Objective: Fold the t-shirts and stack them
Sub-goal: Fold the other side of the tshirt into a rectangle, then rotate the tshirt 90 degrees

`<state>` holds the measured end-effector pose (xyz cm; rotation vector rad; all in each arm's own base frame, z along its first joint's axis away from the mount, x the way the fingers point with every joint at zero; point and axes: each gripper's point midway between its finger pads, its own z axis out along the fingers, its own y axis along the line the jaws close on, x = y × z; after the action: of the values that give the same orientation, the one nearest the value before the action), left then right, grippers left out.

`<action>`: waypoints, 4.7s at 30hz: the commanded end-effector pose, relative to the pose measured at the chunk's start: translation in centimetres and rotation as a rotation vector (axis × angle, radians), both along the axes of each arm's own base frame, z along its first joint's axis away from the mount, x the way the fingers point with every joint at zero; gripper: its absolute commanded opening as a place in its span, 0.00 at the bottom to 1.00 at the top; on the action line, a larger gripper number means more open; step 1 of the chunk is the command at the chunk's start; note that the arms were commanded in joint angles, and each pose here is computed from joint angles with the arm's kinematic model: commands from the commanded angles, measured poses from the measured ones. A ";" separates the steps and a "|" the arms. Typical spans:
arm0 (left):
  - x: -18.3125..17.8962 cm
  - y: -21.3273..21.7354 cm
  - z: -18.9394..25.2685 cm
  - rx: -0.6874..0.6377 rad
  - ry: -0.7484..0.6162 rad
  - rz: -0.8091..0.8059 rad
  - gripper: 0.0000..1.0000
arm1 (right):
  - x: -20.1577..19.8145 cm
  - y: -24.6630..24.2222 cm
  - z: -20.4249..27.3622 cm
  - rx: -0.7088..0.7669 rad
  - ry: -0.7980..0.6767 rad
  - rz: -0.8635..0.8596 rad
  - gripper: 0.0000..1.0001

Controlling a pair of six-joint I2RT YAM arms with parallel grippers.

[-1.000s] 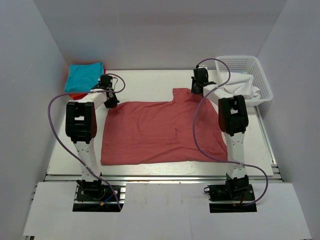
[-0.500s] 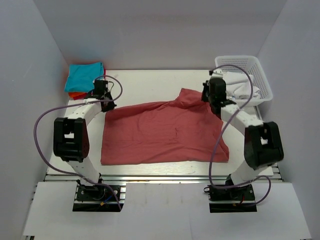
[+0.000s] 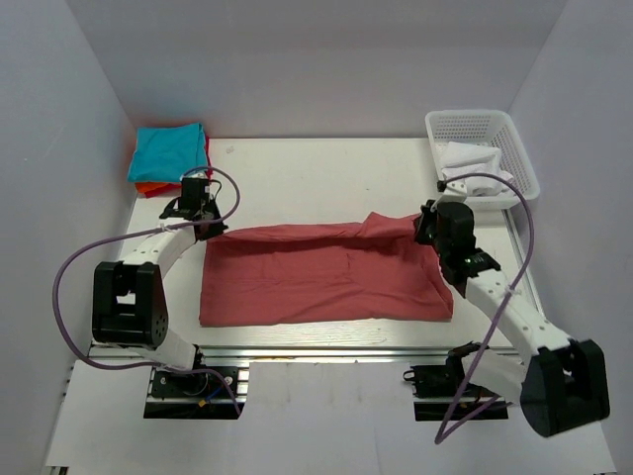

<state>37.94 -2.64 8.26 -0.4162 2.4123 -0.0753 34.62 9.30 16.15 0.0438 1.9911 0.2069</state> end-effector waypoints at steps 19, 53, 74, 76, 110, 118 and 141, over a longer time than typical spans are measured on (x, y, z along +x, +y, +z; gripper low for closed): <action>-5.7 2.0 -3.1 0.075 0.150 0.097 0.04 | -14.6 0.1 -10.2 0.156 0.448 0.010 0.17; -2.5 -2.7 -2.9 -0.157 0.148 -0.040 0.82 | -2.9 9.3 -7.5 0.109 0.230 0.463 0.90; -4.4 -1.3 -7.2 -0.106 0.256 0.008 0.77 | -8.7 11.2 -8.6 0.216 0.356 0.558 0.00; -4.5 -1.2 -7.5 -0.102 0.264 0.021 0.77 | -10.7 10.9 -8.6 0.233 0.372 0.567 0.00; -1.7 0.7 -5.3 -0.012 0.254 0.100 0.75 | -12.4 12.4 -7.8 0.219 0.475 0.586 0.90; -1.6 1.2 -5.4 0.017 0.269 0.117 0.75 | -19.0 10.8 -12.4 0.290 0.689 0.591 0.90; 1.7 -3.6 6.0 -0.163 -0.052 -0.103 1.00 | -8.9 5.8 -7.9 0.198 0.437 0.075 0.90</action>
<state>39.70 -3.18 13.53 -0.4801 2.4071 -0.1220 24.77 17.09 9.41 -0.0415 2.3896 0.5800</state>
